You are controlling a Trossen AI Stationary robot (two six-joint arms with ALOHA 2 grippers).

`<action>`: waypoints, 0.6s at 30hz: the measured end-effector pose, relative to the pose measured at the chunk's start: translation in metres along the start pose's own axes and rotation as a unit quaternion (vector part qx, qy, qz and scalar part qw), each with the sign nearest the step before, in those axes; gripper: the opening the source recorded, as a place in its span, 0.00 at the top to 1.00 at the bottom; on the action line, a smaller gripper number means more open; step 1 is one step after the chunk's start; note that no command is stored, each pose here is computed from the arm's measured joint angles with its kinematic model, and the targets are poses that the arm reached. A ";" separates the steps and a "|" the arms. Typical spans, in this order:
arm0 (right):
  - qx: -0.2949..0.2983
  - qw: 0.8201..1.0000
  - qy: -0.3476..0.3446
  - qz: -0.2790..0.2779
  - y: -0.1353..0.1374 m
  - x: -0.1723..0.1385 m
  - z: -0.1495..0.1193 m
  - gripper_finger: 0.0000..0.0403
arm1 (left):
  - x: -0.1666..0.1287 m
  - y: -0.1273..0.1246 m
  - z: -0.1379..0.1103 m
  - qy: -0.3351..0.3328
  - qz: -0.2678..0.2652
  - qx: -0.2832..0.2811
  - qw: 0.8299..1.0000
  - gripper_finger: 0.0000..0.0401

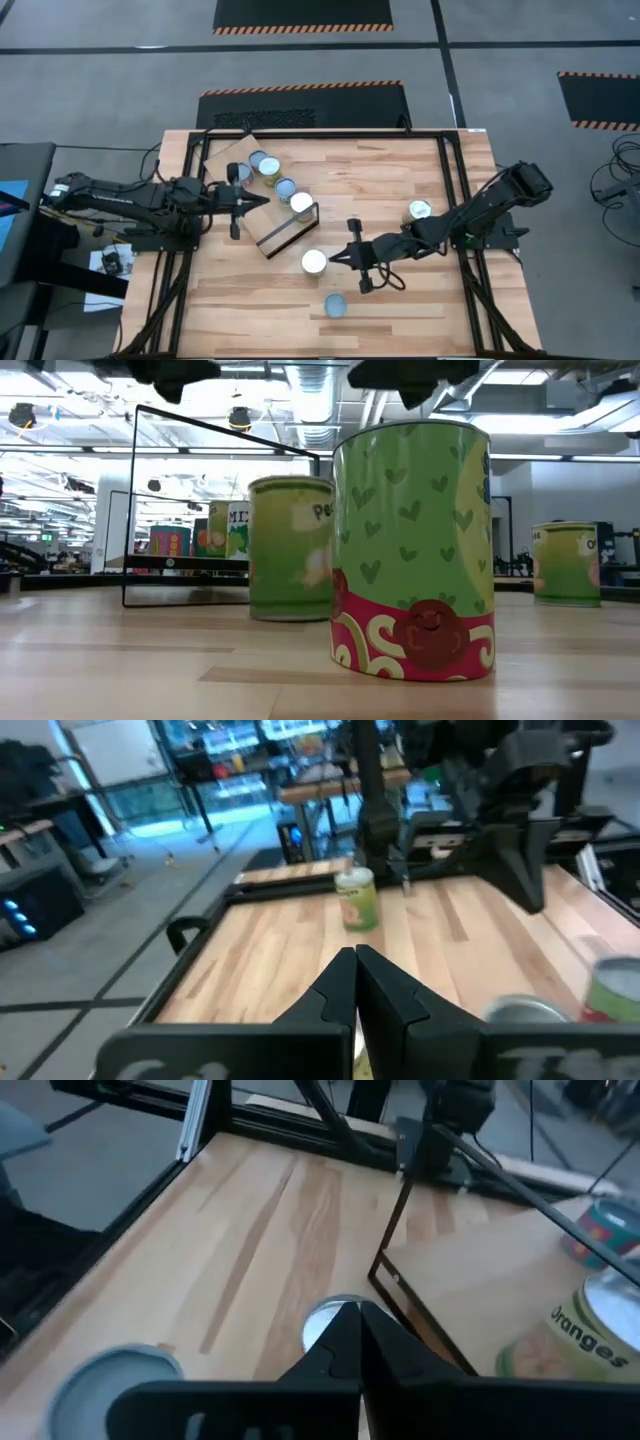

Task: Pick and place cans onto a shelf
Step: Put the canned pears on the shelf

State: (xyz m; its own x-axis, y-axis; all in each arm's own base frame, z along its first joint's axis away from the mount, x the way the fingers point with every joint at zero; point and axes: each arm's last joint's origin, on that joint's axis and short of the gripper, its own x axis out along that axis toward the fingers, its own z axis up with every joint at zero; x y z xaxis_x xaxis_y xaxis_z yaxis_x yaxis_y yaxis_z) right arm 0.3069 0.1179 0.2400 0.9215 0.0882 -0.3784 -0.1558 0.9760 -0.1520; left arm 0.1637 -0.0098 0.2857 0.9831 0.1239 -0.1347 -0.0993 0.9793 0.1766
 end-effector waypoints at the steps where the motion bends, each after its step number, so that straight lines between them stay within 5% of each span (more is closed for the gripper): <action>1: -0.009 1.000 -0.007 0.000 0.000 0.001 -0.003 0.96 | 0.002 -0.002 0.004 0.008 -0.008 0.002 1.000 1.00; 11: -0.038 0.997 -0.064 -0.003 -0.002 -0.006 -0.029 0.98 | 0.038 -0.039 0.027 0.113 -0.025 0.066 0.991 1.00; 18: 0.002 0.992 -0.123 0.000 -0.021 -0.028 -0.056 0.98 | 0.058 -0.062 0.043 0.163 -0.048 0.090 0.981 1.00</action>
State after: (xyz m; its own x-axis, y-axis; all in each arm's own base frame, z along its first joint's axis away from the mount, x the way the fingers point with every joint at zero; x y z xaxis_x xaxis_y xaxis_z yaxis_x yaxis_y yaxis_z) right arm 0.2645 0.0836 0.2031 0.9806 0.1337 -0.1432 -0.1548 0.9768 -0.1479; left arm 0.2337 -0.0703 0.3088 0.8822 0.1053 -0.4590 0.0498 0.9483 0.3133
